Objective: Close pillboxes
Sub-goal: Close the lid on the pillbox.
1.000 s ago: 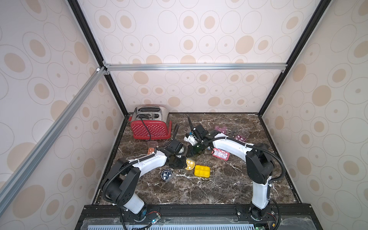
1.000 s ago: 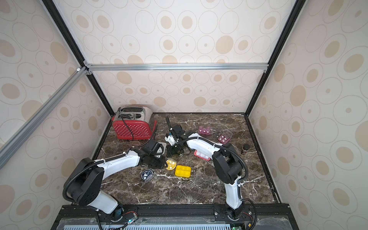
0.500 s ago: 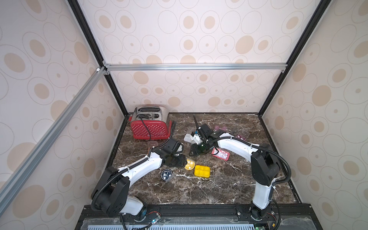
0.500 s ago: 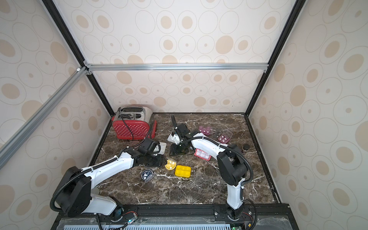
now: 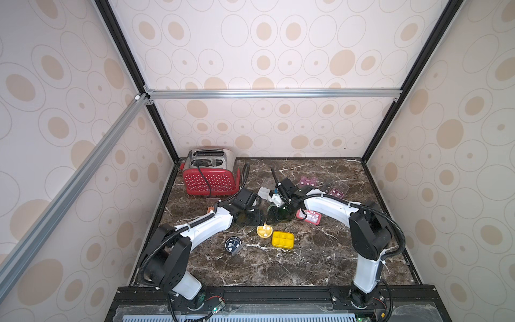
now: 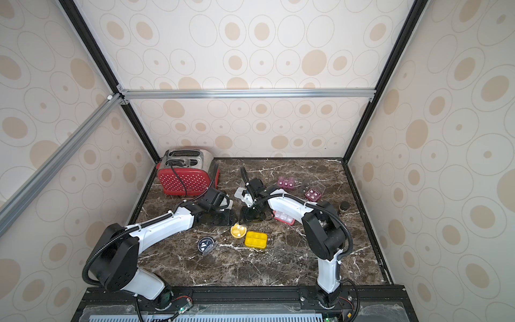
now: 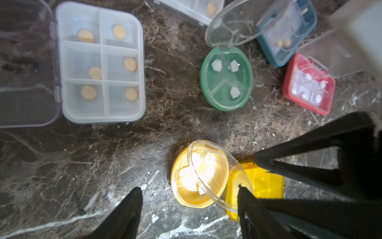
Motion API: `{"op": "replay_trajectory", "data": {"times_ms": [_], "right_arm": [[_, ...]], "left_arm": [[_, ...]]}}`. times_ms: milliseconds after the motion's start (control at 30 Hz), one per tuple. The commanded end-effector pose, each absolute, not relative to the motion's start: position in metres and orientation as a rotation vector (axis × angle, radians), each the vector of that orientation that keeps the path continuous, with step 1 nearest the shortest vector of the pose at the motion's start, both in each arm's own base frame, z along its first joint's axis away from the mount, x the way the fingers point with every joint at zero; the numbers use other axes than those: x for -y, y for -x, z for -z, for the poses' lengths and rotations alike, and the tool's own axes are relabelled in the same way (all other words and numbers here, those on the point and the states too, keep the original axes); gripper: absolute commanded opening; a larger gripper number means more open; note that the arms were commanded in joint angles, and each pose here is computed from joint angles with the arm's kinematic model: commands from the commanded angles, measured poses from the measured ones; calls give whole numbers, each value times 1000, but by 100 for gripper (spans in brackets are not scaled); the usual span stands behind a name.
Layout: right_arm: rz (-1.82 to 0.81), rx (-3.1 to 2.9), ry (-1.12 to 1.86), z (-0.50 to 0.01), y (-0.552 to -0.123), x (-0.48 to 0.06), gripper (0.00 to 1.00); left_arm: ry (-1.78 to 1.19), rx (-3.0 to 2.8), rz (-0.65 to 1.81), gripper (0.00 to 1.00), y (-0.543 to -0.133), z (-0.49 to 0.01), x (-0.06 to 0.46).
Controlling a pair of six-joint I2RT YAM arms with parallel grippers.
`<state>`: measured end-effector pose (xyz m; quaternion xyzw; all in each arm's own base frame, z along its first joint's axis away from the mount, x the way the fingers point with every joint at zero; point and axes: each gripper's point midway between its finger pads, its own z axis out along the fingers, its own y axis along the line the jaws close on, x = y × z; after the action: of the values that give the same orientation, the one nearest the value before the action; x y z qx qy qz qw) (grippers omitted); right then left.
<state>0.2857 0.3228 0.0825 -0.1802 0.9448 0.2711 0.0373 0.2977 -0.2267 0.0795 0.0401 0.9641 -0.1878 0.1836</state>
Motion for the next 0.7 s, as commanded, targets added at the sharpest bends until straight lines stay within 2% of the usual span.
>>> {"op": "replay_trajectory", "data": {"times_ms": [0, 333, 667], "right_arm": [[-814, -2953, 563, -68, -276, -323, 49], [-791, -2986, 581, -57, -273, -324, 49], [-744, -3026, 595, -39, -268, -323, 48]], "left_arm": [[-133, -2699, 494, 71, -308, -82, 226], [-125, -2760, 471, 63, -295, -57, 219], [-95, -2808, 507, 61, -283, -36, 219]]}}
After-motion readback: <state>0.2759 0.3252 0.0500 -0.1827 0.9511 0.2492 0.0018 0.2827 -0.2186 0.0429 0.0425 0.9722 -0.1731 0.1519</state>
